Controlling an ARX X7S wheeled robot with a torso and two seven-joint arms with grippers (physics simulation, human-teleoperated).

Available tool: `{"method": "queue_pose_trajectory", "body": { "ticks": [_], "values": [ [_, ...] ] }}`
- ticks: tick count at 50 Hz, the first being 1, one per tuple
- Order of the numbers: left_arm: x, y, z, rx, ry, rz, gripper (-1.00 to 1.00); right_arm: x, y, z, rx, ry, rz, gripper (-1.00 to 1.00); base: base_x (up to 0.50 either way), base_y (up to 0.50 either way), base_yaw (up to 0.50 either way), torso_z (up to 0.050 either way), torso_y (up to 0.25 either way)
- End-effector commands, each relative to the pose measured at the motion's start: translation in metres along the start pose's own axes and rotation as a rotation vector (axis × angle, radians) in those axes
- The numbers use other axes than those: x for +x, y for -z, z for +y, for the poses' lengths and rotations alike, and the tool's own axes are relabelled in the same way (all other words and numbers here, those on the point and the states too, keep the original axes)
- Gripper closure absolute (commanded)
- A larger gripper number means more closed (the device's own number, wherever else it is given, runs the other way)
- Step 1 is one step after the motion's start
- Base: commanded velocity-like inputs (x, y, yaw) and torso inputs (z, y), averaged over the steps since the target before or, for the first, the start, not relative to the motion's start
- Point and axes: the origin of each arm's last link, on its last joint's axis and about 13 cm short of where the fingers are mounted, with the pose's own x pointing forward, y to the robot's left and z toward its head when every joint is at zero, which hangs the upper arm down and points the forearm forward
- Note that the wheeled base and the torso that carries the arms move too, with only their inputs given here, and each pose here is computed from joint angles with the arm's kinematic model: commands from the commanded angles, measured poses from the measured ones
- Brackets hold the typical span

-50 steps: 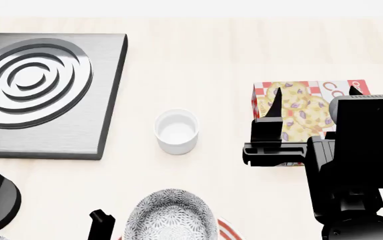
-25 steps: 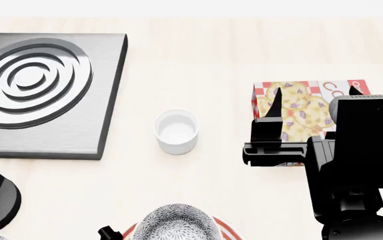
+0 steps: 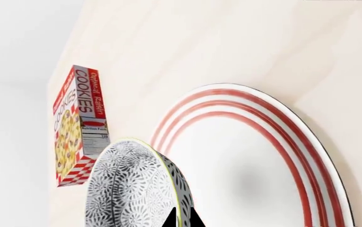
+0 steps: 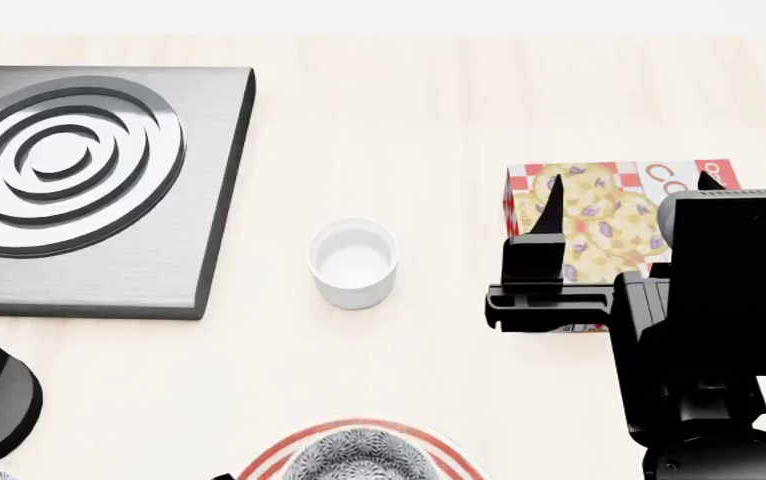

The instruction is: Pick the akita bowl on the stove and place it on the plate.

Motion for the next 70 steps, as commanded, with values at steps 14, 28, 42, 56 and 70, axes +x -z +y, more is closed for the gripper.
{"method": "queue_pose_trajectory", "body": {
  "ticks": [14,28,42,56,70],
  "values": [
    [0.006,0.006,-0.009,-0.015,-0.026,0.014,1.00,0.000,0.000,0.000,0.001,0.001,0.000,-1.00,0.00,0.00,0.00,0.000,0.001],
    [0.010,0.008,-0.016,-0.029,-0.018,0.017,1.00,-0.001,0.000,0.000,0.000,0.001,0.000,-1.00,0.00,0.00,0.00,0.000,0.000],
    [0.010,0.008,-0.019,-0.028,-0.010,0.024,1.00,-0.001,0.000,0.000,0.000,0.001,0.000,-1.00,0.00,0.00,0.00,0.001,0.000],
    [0.012,0.008,-0.023,-0.026,0.001,0.043,1.00,-0.001,0.000,0.000,0.000,0.000,0.001,-1.00,0.00,0.00,0.00,0.000,0.001],
    [0.013,0.008,-0.026,-0.023,0.005,0.054,1.00,-0.001,0.000,0.000,0.000,0.000,0.000,-1.00,0.00,0.00,0.00,0.000,0.000]
  ]
}}
